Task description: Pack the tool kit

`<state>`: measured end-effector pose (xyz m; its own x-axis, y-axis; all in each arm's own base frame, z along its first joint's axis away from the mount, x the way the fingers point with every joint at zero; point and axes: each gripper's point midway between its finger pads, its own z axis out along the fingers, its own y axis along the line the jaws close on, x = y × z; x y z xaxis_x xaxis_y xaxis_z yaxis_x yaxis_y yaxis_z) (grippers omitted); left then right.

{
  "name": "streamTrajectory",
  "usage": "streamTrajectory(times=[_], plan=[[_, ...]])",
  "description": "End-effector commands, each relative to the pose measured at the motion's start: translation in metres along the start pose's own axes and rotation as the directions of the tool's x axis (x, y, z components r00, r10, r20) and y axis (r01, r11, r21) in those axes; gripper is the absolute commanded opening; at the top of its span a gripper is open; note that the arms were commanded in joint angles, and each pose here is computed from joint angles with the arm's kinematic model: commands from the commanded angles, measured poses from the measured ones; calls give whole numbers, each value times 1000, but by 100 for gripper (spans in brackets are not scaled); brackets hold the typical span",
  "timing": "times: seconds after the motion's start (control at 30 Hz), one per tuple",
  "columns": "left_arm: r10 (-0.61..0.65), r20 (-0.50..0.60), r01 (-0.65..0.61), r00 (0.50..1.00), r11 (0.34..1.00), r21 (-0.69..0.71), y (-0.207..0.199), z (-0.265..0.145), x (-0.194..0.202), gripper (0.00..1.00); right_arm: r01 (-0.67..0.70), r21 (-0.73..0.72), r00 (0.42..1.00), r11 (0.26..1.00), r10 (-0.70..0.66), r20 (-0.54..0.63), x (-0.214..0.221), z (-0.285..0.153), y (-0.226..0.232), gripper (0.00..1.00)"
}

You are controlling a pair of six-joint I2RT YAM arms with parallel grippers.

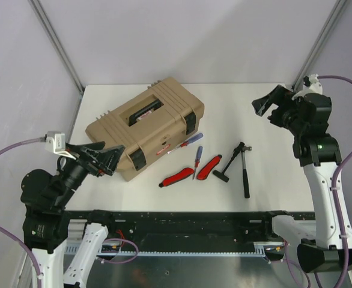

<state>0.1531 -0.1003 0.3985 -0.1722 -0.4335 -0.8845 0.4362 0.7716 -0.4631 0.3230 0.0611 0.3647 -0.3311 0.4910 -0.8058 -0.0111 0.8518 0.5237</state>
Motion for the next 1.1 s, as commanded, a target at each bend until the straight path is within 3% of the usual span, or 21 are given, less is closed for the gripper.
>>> streamTrajectory(times=[0.0, 0.23, 0.4, 0.57, 0.7, 0.9, 1.07], plan=[[4, 5, -4, 1000, 999, -33, 6, 2, -2, 100, 18, -100, 999, 995, -23, -48, 16, -20, 19, 97], [-107, -52, 101, 993, 988, -113, 26, 12, 21, 99, -4, -244, 958, 970, -66, -280, 85, -52, 57, 99], [-118, -60, 91, 991, 934, -347, 63, 8, 22, 99, -62, -270, 943, 961, -32, -331, 124, -71, 77, 99], [-65, -106, 14, 992, 905, -426, 77, 12, 18, 100, -103, -312, 941, 944, -9, -338, 159, -68, 102, 99], [-15, -168, -64, 986, 891, -450, 85, 29, 14, 99, -55, -327, 934, 943, -67, -350, 194, -33, 125, 99], [71, -198, -173, 978, 804, -569, 117, 52, -2, 100, -87, -390, 949, 917, -43, -312, 220, 46, 167, 99], [4, -223, -149, 975, 757, -637, 155, 69, 5, 99, -123, -487, 944, 865, -50, -328, 235, 86, 198, 97]])
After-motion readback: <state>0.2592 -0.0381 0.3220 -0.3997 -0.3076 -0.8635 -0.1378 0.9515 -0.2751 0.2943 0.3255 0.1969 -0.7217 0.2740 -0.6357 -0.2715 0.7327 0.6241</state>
